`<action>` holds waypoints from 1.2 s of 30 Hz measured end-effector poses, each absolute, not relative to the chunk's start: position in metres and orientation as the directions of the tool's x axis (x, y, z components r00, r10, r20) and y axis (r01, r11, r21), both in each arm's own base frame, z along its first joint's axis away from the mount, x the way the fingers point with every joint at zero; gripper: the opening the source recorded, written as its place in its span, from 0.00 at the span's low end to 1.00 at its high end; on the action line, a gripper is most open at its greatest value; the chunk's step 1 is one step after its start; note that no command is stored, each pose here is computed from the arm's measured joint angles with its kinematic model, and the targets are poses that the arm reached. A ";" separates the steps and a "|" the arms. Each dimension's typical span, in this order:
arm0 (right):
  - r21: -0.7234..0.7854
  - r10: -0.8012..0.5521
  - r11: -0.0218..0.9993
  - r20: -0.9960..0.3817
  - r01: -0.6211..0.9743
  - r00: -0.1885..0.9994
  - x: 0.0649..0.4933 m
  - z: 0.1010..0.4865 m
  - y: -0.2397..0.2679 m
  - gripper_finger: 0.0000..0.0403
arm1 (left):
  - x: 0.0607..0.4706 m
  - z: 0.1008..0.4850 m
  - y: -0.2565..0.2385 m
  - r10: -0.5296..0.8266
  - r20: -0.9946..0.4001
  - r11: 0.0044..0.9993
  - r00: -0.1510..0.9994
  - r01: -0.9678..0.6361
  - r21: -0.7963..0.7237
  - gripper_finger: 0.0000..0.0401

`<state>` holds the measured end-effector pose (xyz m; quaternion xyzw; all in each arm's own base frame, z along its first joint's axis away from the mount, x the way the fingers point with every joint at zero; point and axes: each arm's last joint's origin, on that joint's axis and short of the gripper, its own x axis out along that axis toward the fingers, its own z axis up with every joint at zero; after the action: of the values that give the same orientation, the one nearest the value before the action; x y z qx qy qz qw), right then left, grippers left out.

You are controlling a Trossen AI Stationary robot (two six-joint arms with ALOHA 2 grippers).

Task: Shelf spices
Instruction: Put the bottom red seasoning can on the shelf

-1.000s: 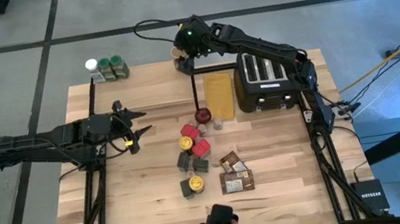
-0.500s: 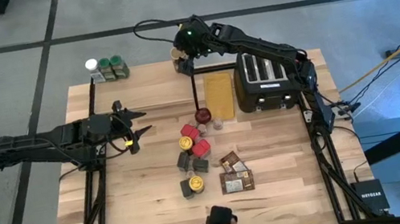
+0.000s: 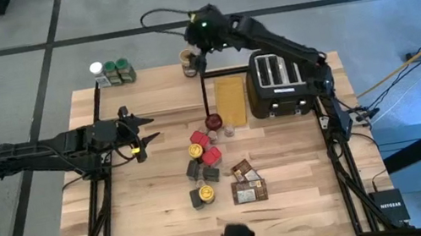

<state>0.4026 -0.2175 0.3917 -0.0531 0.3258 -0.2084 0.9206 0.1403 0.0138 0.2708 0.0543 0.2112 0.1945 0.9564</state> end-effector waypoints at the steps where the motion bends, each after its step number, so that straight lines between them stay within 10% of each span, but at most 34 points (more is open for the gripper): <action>1: -0.244 -0.422 0.906 -0.569 0.345 0.706 0.398 0.400 -0.211 0.85 | 0.140 0.271 0.014 0.395 -0.382 0.919 0.835 -0.351 0.183 0.56; 14: -0.170 -0.141 0.985 -0.738 0.021 0.660 0.396 0.408 -0.087 0.85 | 0.140 0.271 0.014 0.395 -0.379 0.919 0.837 -0.352 0.181 0.56; 36: 0.023 0.102 0.979 -0.916 -0.205 0.389 0.418 0.228 -0.002 0.85 | 0.140 0.271 0.014 0.395 -0.385 0.919 0.834 -0.357 0.168 0.56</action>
<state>0.4183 -0.0021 0.2280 -0.0469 0.5450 0.0923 0.8320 0.1401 0.0138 0.2705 0.0446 0.2107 0.1966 0.9565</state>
